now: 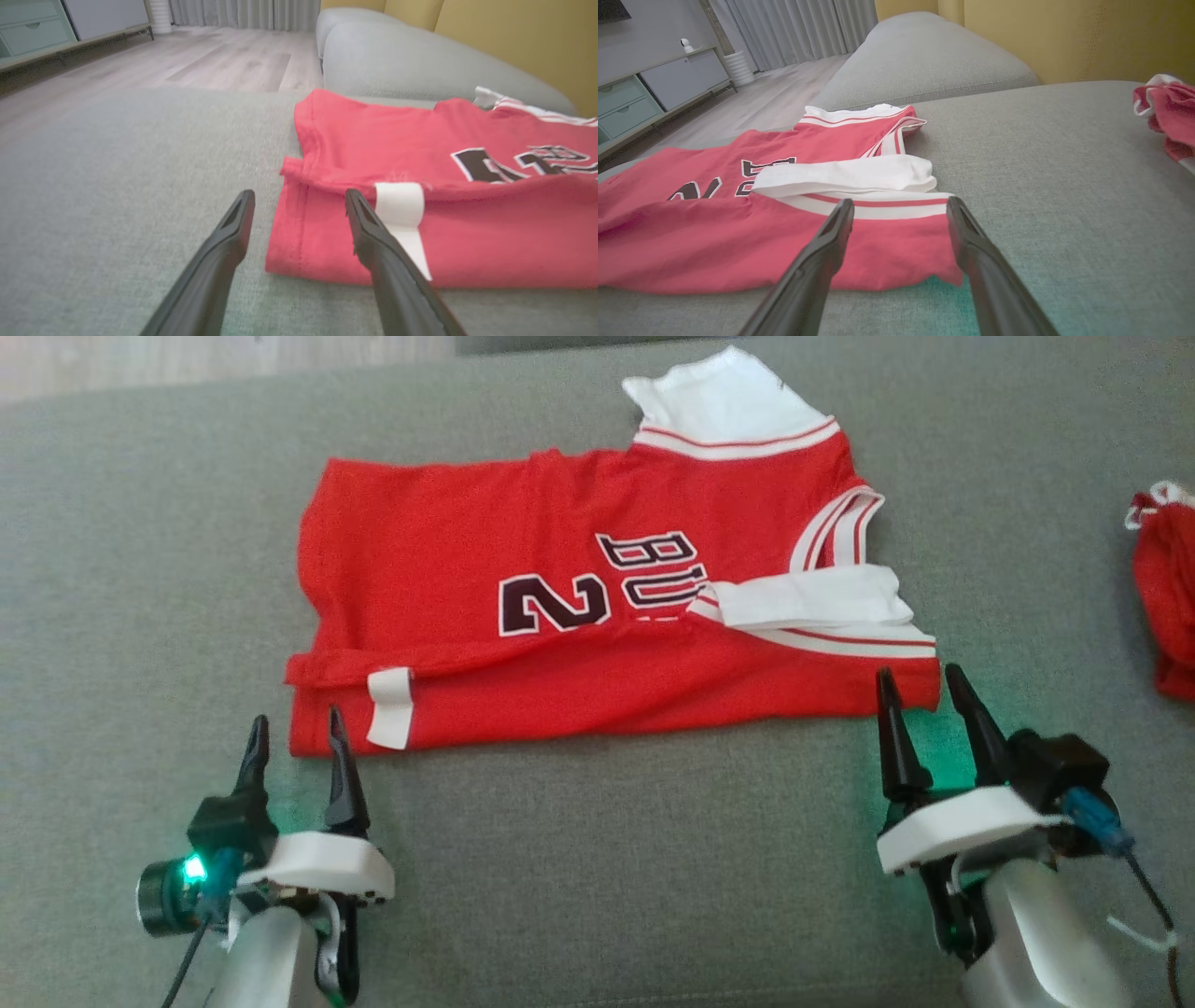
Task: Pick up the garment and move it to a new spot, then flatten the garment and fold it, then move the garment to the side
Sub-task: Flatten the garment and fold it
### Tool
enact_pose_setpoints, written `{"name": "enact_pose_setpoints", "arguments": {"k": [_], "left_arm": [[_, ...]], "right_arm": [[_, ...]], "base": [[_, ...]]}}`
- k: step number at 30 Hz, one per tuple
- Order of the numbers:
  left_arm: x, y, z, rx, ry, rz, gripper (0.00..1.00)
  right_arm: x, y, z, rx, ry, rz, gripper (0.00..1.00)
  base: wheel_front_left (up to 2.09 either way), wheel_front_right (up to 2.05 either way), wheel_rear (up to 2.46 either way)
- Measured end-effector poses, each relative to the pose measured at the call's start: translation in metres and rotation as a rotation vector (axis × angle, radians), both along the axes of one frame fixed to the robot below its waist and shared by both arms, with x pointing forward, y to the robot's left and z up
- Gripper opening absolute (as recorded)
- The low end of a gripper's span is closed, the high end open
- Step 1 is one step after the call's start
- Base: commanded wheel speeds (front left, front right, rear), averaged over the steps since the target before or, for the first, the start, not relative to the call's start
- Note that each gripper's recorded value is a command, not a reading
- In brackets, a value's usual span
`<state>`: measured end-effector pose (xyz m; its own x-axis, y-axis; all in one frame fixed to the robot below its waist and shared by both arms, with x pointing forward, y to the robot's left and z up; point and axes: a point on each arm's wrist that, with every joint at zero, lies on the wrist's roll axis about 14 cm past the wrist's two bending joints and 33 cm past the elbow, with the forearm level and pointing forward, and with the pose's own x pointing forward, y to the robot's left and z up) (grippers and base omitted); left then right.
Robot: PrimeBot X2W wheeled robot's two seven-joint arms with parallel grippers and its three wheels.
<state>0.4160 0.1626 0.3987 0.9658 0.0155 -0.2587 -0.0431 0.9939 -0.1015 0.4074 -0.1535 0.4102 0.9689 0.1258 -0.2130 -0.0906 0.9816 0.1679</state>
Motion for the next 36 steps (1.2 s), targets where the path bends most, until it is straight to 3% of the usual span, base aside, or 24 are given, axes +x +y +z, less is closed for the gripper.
{"name": "enact_pose_setpoints", "arguments": {"k": [9, 10, 12, 21, 22, 23, 24, 30, 36], "left_arm": [[0.000, 0.001, -0.049, -0.030, 0.149, 0.033, 1.00], [0.001, -0.002, -0.051, -0.038, 0.152, 0.021, 0.72], [0.003, -0.006, -0.052, -0.062, 0.152, 0.012, 0.02], [0.006, -0.019, -0.049, -0.136, 0.149, -0.025, 0.00], [0.006, -0.019, -0.049, -0.135, 0.149, -0.026, 0.00], [0.006, -0.019, -0.049, -0.134, 0.147, -0.028, 0.00], [0.006, -0.019, -0.048, -0.134, 0.145, -0.029, 0.00], [0.009, -0.028, -0.032, -0.157, 0.103, -0.054, 0.00], [0.028, -0.023, 0.024, -0.152, -0.073, -0.055, 0.00]], "right_arm": [[0.007, -0.018, -0.014, 0.008, 0.037, -0.058, 1.00], [0.006, -0.022, -0.017, 0.009, 0.047, -0.070, 1.00], [0.003, -0.026, -0.024, 0.018, 0.070, -0.088, 1.00], [0.006, -0.016, -0.048, 0.048, 0.155, -0.075, 1.00], [0.007, -0.014, -0.050, 0.054, 0.159, -0.071, 0.93], [0.008, -0.011, -0.051, 0.062, 0.161, -0.067, 0.61], [0.010, -0.009, -0.051, 0.070, 0.163, -0.063, 0.00], [0.018, -0.007, -0.040, 0.119, 0.135, -0.082, 0.00], [0.037, -0.012, 0.004, 0.171, 0.009, -0.108, 0.00]], "base": [[0.00, 0.00, 0.00], [0.00, 0.00, 0.00], [0.00, 0.00, 0.00], [0.00, 0.00, 0.00], [0.00, 0.00, 0.00], [0.00, 0.00, 0.00], [0.00, 0.00, 0.00], [0.00, 0.00, 0.00], [0.00, 0.00, 0.00]]}}
